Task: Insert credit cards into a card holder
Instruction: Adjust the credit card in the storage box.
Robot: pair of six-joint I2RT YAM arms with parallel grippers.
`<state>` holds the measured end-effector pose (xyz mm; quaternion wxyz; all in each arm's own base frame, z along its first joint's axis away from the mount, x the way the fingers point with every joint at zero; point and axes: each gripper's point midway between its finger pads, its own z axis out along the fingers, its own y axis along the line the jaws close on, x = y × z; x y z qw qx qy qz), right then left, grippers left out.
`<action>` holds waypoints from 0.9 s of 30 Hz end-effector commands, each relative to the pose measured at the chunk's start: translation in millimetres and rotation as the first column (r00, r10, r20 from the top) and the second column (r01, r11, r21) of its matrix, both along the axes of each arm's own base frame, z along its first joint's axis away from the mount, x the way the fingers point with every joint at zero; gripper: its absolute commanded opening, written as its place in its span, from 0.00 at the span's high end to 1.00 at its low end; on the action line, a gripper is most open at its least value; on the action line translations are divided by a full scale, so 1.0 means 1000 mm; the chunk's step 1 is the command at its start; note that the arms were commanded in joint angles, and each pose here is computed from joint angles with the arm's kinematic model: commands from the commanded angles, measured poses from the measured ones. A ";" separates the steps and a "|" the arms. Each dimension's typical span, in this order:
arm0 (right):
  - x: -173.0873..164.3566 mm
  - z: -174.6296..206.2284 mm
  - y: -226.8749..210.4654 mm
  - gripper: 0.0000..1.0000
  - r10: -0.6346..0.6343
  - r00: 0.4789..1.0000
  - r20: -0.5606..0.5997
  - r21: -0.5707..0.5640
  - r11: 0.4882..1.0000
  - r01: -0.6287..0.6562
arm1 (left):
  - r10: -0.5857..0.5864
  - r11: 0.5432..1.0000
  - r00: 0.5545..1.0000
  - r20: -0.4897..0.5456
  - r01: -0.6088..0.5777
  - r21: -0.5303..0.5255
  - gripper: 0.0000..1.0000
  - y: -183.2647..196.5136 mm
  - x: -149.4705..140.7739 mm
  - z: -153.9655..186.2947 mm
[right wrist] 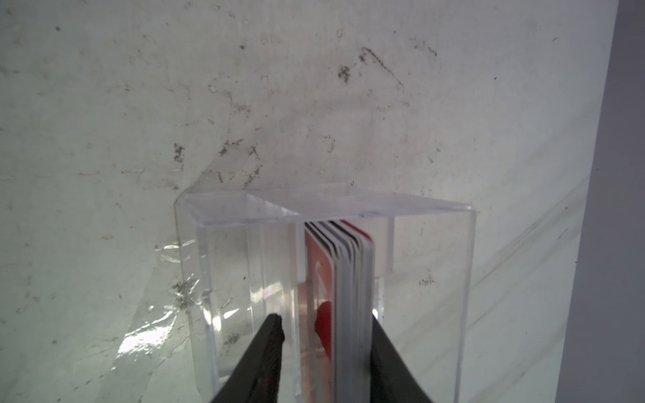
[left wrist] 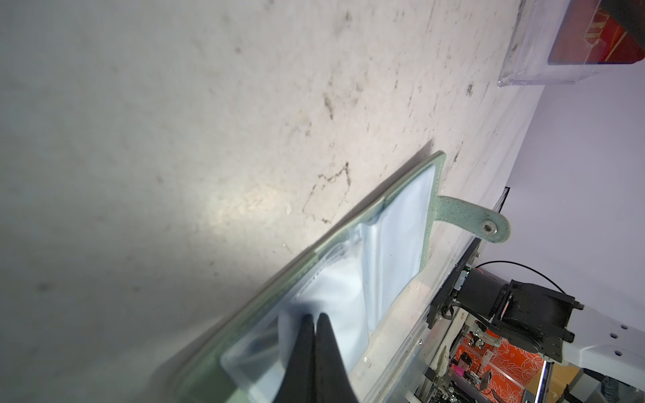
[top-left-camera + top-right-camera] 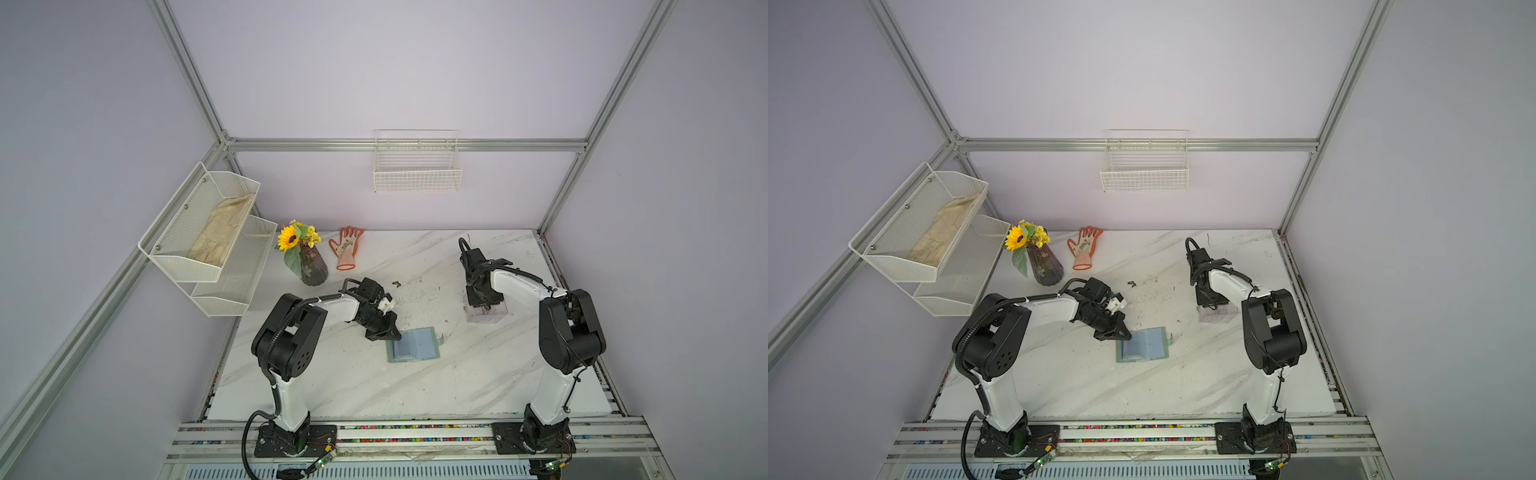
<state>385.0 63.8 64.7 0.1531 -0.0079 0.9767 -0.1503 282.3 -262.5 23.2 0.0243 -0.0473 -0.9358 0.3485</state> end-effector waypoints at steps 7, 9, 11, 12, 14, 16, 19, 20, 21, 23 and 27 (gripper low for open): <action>-0.010 0.011 -0.016 0.55 -0.033 0.999 -0.004 -0.061 0.998 0.032 | 0.017 0.983 0.996 -0.086 0.000 0.186 1.00 0.027 -0.021 -0.043; -0.007 0.021 -0.012 0.55 -0.027 0.999 0.023 -0.036 0.999 0.028 | 0.017 0.983 0.996 -0.084 -0.001 0.186 1.00 0.028 -0.021 -0.043; -0.005 0.029 -0.009 0.54 -0.023 0.999 0.045 -0.011 1.000 0.023 | 0.017 0.982 0.996 -0.085 -0.001 0.187 1.00 0.028 -0.021 -0.043; -0.003 0.033 -0.008 0.54 -0.021 0.998 0.053 -0.006 1.000 0.022 | 0.016 0.982 0.996 -0.084 0.000 0.186 1.00 0.027 -0.021 -0.043; -0.002 0.040 -0.008 0.54 -0.023 0.997 0.069 0.002 1.000 0.023 | 0.017 0.982 0.996 -0.085 -0.001 0.187 1.00 0.028 -0.021 -0.043; -0.001 0.045 -0.007 0.54 -0.024 0.996 0.081 0.003 1.000 0.024 | 0.018 0.982 0.996 -0.086 -0.001 0.187 1.00 0.028 -0.022 -0.043; -0.001 0.046 -0.012 0.53 -0.033 0.996 0.079 -0.022 0.999 0.034 | 0.018 0.982 0.996 -0.086 -0.002 0.189 1.00 0.029 -0.022 -0.044; -0.003 0.044 -0.014 0.53 -0.040 0.996 0.075 -0.033 0.999 0.043 | 0.016 0.982 0.996 -0.084 0.000 0.188 1.00 0.028 -0.022 -0.043; -0.003 0.042 -0.015 0.54 -0.044 0.997 0.069 -0.042 0.998 0.047 | 0.018 0.982 0.996 -0.086 -0.001 0.188 1.00 0.028 -0.022 -0.044; -0.004 0.038 -0.019 0.53 -0.053 0.997 0.061 -0.065 0.996 0.057 | 0.016 0.982 0.996 -0.085 0.000 0.187 1.00 0.028 -0.022 -0.043; -0.006 0.028 -0.024 0.53 -0.062 0.997 0.041 -0.100 0.993 0.065 | 0.017 0.982 0.996 -0.089 0.000 0.189 1.00 0.028 -0.023 -0.045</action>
